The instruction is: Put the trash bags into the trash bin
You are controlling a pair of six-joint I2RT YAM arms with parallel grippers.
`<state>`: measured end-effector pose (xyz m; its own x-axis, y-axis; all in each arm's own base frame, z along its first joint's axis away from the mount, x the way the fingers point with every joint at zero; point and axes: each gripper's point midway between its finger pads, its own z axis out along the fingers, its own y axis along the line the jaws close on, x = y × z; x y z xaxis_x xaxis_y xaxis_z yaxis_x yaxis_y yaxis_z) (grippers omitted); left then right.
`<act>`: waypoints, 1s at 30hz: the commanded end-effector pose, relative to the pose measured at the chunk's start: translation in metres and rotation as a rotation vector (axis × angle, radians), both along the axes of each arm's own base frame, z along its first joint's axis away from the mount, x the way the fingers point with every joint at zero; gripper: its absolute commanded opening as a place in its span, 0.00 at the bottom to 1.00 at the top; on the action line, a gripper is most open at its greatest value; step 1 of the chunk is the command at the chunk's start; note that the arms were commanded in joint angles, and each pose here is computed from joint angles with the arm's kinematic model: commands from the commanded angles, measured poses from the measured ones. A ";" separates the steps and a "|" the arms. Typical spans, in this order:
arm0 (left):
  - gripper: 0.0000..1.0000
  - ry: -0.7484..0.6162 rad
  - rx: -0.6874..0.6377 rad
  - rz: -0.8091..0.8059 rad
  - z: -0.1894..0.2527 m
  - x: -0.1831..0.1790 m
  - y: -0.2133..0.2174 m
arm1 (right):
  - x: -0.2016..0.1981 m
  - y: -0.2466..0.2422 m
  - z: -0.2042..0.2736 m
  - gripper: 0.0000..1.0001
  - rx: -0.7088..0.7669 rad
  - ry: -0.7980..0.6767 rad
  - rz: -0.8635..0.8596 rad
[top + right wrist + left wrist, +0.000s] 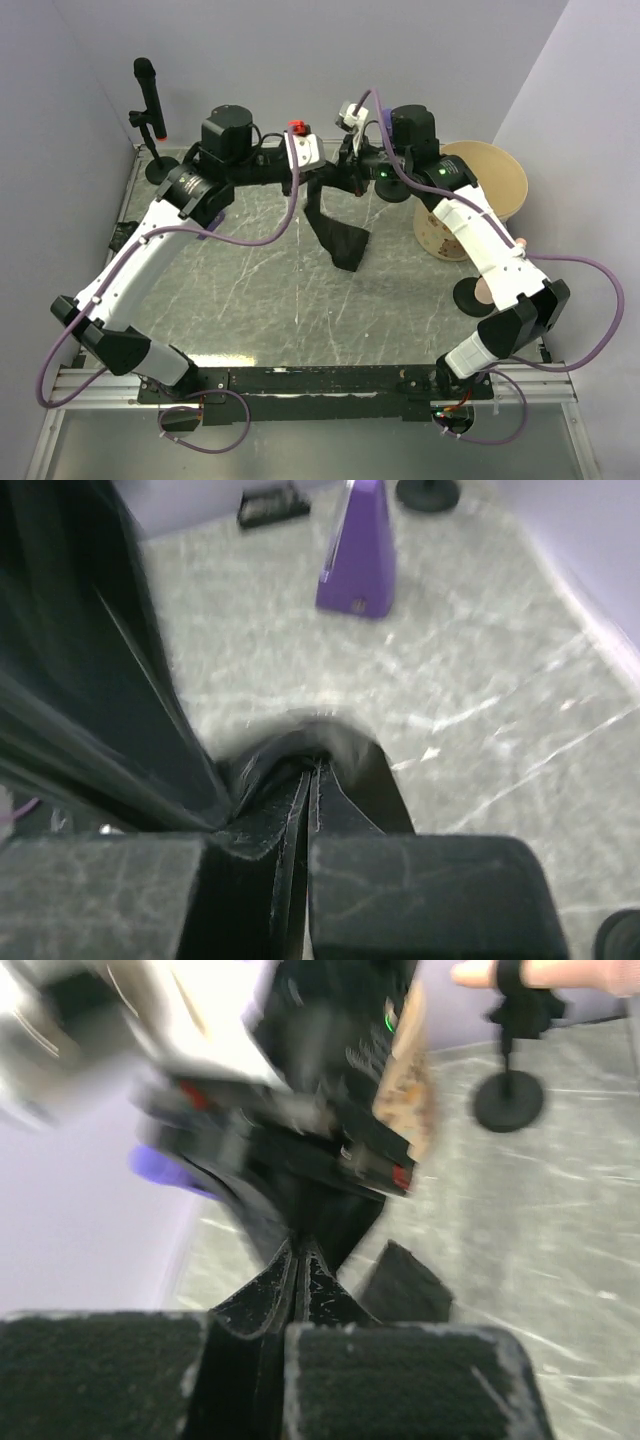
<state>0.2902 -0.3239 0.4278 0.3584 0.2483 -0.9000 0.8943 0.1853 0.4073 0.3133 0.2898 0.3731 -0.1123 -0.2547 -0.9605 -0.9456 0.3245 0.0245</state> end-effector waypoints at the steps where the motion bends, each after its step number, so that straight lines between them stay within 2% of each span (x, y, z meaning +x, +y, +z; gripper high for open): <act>1: 0.01 -0.103 -0.014 0.072 0.008 0.012 0.012 | -0.040 0.008 0.049 0.00 0.121 -0.097 0.179; 2: 0.01 -0.079 0.020 0.086 -0.018 0.017 0.014 | -0.053 0.008 0.066 0.00 0.163 -0.124 0.232; 3: 0.01 -0.091 0.040 0.093 -0.024 0.018 0.018 | -0.062 0.007 0.081 0.00 0.200 -0.150 0.260; 5: 0.00 -0.060 0.092 0.074 -0.048 0.012 0.021 | -0.055 0.007 0.088 0.00 0.213 -0.167 0.210; 9: 0.01 -0.048 0.058 0.047 -0.031 -0.008 0.026 | 0.016 -0.002 0.031 0.00 0.043 -0.173 -0.052; 11: 0.01 -0.093 0.006 0.068 -0.009 -0.007 0.028 | 0.029 -0.004 -0.003 0.00 -0.029 -0.124 -0.069; 14: 0.00 -0.167 0.044 0.140 -0.005 0.018 0.031 | 0.003 0.001 -0.007 0.00 0.007 -0.072 0.016; 17: 0.01 -0.145 0.048 0.227 -0.014 0.051 0.042 | -0.048 0.007 0.029 0.00 0.093 -0.102 0.194; 18: 0.01 -0.131 0.060 0.238 -0.021 0.057 0.044 | -0.060 0.005 0.044 0.00 0.135 -0.096 0.217; 20: 0.00 -0.106 0.089 0.206 -0.030 0.053 0.042 | -0.056 -0.003 0.072 0.00 0.192 -0.155 0.157; 23: 0.01 -0.093 0.052 0.093 -0.018 0.020 0.031 | -0.018 -0.012 0.081 0.00 0.182 -0.223 0.032; 26: 0.01 -0.153 -0.043 0.052 0.024 -0.001 0.014 | 0.030 -0.011 0.043 0.00 0.074 -0.192 -0.080; 28: 0.01 -0.190 -0.081 0.062 0.047 0.004 0.006 | 0.034 -0.007 0.020 0.00 0.025 -0.129 -0.064; 30: 0.01 -0.203 -0.067 0.099 0.050 0.021 0.002 | 0.019 -0.003 0.010 0.00 0.024 -0.081 -0.018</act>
